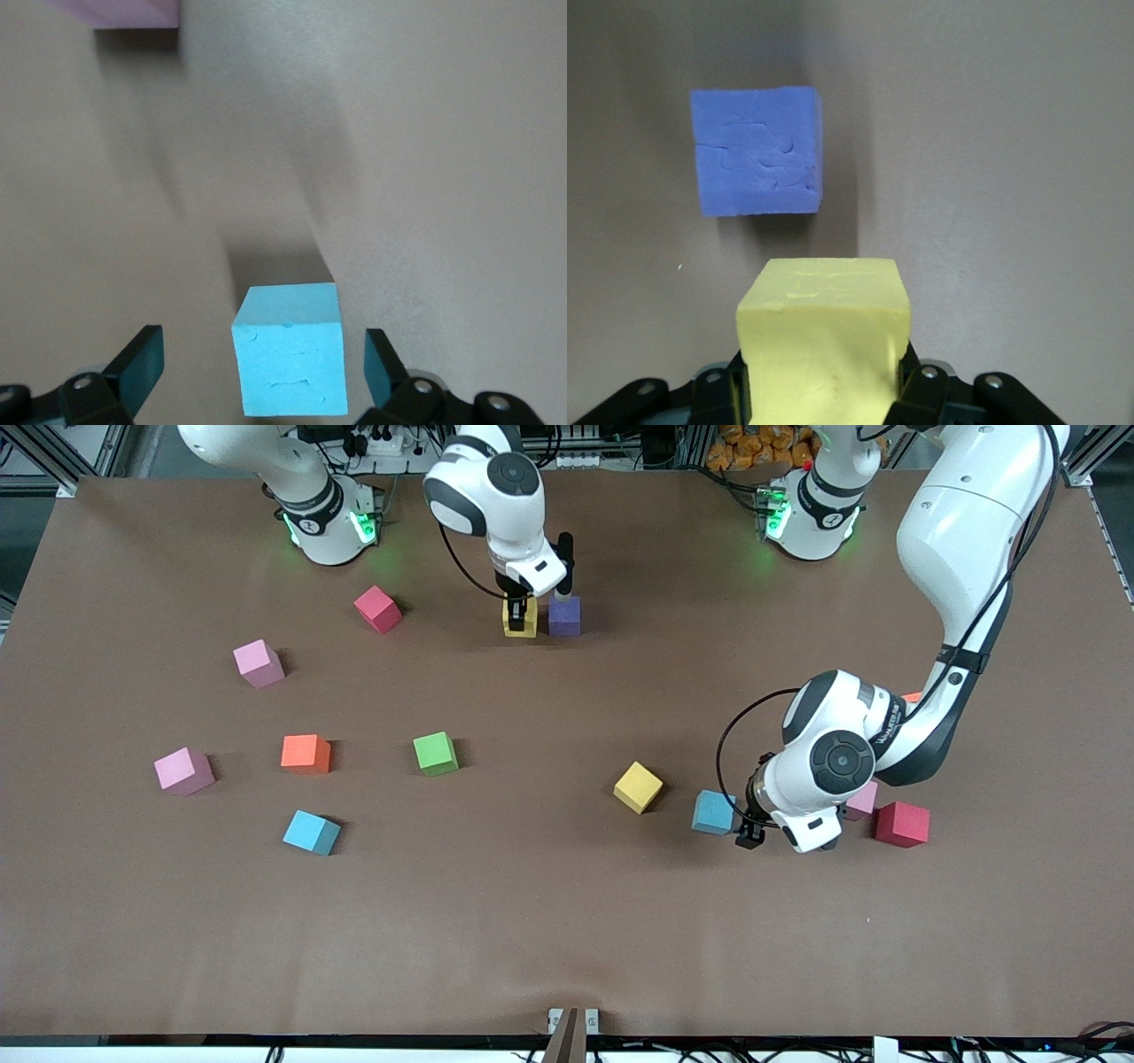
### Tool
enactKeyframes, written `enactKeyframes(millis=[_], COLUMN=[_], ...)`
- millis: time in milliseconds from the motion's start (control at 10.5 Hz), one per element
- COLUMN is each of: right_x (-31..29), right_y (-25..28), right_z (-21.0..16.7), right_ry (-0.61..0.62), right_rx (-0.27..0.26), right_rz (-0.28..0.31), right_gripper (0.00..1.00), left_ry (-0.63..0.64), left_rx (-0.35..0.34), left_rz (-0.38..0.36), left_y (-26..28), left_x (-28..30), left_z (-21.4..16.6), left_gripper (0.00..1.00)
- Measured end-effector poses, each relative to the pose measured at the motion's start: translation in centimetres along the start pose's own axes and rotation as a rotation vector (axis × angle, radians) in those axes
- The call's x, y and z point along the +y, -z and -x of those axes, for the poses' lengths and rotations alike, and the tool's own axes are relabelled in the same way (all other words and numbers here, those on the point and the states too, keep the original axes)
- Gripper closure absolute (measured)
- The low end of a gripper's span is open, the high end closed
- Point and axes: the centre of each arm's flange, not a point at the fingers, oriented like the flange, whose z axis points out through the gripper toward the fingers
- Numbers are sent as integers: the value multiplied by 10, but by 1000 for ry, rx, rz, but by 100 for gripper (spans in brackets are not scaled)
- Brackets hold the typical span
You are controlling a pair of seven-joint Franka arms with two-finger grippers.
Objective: Form number 2 with 11 blocks
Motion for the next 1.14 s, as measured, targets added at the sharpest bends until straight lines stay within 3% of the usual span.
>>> enactKeyframes(millis=[1141], right_x=[-34], right_y=[-40], right_z=[-21], right_ry=[45], right_rx=[-7], right_rz=[-25], right_gripper=[41], left_ry=[84], left_rx=[-8], left_rz=[-16], left_y=[-16], left_x=[0], left_z=[0], left_gripper=[0])
